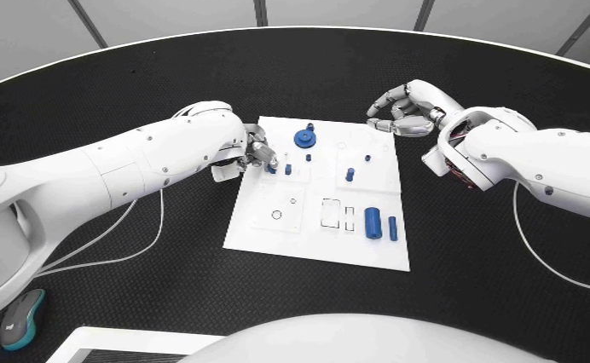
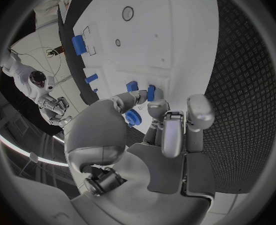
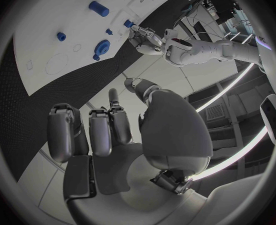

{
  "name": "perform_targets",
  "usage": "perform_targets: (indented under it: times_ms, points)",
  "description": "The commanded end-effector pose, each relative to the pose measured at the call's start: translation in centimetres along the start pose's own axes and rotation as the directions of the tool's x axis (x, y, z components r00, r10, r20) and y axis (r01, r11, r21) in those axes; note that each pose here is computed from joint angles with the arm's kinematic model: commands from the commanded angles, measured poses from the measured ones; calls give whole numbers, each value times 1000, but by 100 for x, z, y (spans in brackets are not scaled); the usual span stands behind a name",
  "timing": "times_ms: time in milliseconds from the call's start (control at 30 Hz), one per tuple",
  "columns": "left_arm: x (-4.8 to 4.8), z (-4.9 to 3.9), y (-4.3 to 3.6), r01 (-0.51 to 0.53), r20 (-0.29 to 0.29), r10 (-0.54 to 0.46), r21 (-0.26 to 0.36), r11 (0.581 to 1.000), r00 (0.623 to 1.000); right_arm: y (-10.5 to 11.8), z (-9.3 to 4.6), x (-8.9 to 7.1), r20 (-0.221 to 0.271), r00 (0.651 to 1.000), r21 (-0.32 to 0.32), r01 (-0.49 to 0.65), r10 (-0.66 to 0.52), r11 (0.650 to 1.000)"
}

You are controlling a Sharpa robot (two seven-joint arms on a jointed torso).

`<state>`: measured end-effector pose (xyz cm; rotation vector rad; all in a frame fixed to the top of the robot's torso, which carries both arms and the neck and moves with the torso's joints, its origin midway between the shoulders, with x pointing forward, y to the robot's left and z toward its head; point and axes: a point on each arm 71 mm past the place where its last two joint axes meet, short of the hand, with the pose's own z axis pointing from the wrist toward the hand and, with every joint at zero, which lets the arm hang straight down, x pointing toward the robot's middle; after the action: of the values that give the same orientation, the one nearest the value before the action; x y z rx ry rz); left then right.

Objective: Assemble the parts on the task board

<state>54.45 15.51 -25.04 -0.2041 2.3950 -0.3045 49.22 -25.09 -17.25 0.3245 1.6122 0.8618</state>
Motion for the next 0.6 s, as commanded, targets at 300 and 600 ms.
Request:
perform_targets:
  times_ms: [300, 600]
  points:
    - [28, 2, -12, -16, -27, 16, -3, 1000, 999, -3, -3, -3, 0, 1000, 1, 0, 0, 1000]
    - [17, 10, -9, -12, -19, 11, -9, 1000, 1000, -2, -3, -3, 1, 1000, 0, 0, 0, 1000]
